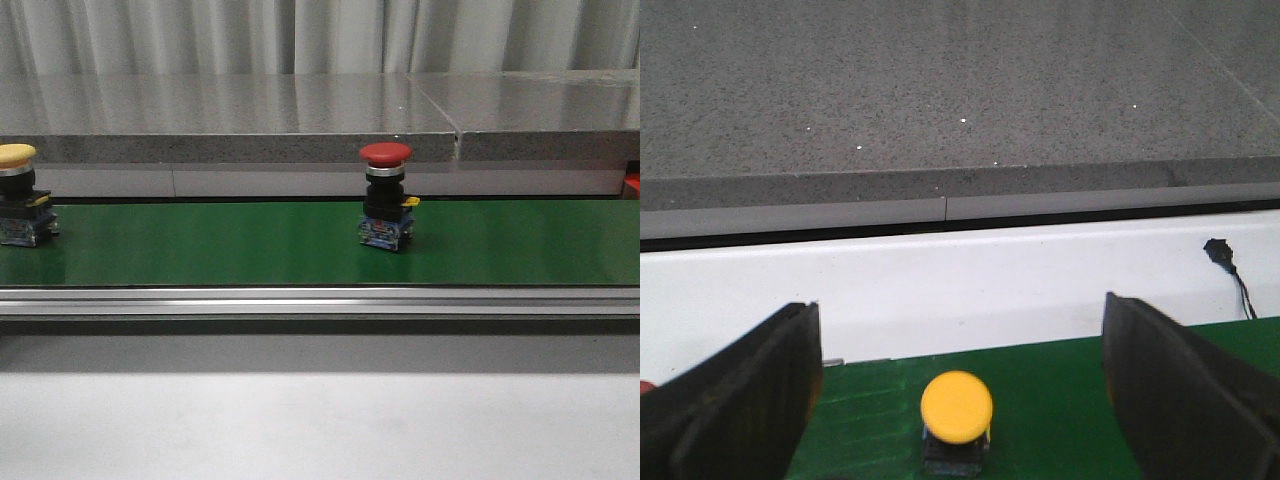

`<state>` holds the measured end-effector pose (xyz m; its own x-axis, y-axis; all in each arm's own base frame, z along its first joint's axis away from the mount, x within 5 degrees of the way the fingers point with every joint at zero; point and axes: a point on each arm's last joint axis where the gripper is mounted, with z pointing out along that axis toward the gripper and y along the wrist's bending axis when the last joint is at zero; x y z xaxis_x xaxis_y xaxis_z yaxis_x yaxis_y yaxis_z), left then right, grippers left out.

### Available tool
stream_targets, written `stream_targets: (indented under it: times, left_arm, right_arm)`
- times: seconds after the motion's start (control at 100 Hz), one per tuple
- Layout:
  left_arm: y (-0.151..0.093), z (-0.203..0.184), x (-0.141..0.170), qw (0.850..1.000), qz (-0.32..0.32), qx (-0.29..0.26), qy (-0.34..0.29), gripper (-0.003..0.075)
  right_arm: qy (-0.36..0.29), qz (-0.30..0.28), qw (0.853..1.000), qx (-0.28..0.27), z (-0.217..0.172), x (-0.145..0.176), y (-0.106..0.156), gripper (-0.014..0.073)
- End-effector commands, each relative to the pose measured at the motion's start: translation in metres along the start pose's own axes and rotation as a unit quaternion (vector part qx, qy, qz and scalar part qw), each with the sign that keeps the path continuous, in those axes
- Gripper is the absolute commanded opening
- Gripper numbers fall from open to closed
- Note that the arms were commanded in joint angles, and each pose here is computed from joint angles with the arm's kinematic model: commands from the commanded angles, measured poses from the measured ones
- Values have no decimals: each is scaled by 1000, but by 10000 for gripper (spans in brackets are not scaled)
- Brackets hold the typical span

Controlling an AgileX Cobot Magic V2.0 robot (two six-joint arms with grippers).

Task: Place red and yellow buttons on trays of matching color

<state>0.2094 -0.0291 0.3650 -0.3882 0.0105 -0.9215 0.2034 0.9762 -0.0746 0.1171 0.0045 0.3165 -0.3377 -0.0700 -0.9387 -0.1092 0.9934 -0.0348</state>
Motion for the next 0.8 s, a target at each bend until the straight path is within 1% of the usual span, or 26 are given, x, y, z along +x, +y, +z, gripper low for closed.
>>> stream_targets:
  times: [0.0, 0.2, 0.25, 0.3, 0.37, 0.44, 0.56, 0.68, 0.79]
  left_arm:
    - [-1, -23, -1, 997, 1, -13, -71, 566]
    - [-4, -49, 45, 997, -3, -15, -76, 562]
    - [-4, -55, 55, 997, -2, -15, -79, 544]
    - [-5, -61, 64, 996, -3, -15, -83, 510]
    - [-6, -68, 76, 996, -4, -14, -89, 435]
    - [-7, -74, 83, 995, -5, -12, -96, 342]
    - [-8, -80, 90, 995, -9, -9, -104, 152]
    - [-8, -80, 93, 995, -10, -7, -98, -18]
    - [-9, -80, 94, 996, -11, -4, -92, -19]
  right_arm:
    - [-43, 4, 999, 14, -4, -13, -2, -67]
    - [-43, 4, 999, 14, -4, -13, -2, -67]
    - [-43, 4, 999, 14, -4, -13, -2, -67]
    - [-43, 4, 999, 14, -4, -13, -2, -67]
    - [-43, 4, 999, 14, -4, -13, -2, -67]
    - [-43, 4, 999, 14, -4, -13, -2, -67]
    - [-45, 4, 999, 15, -4, -14, -3, -67]
    - [-55, 4, 998, 21, -4, -15, -4, -67]
    - [-54, 5, 998, 20, -4, -15, -4, -67]
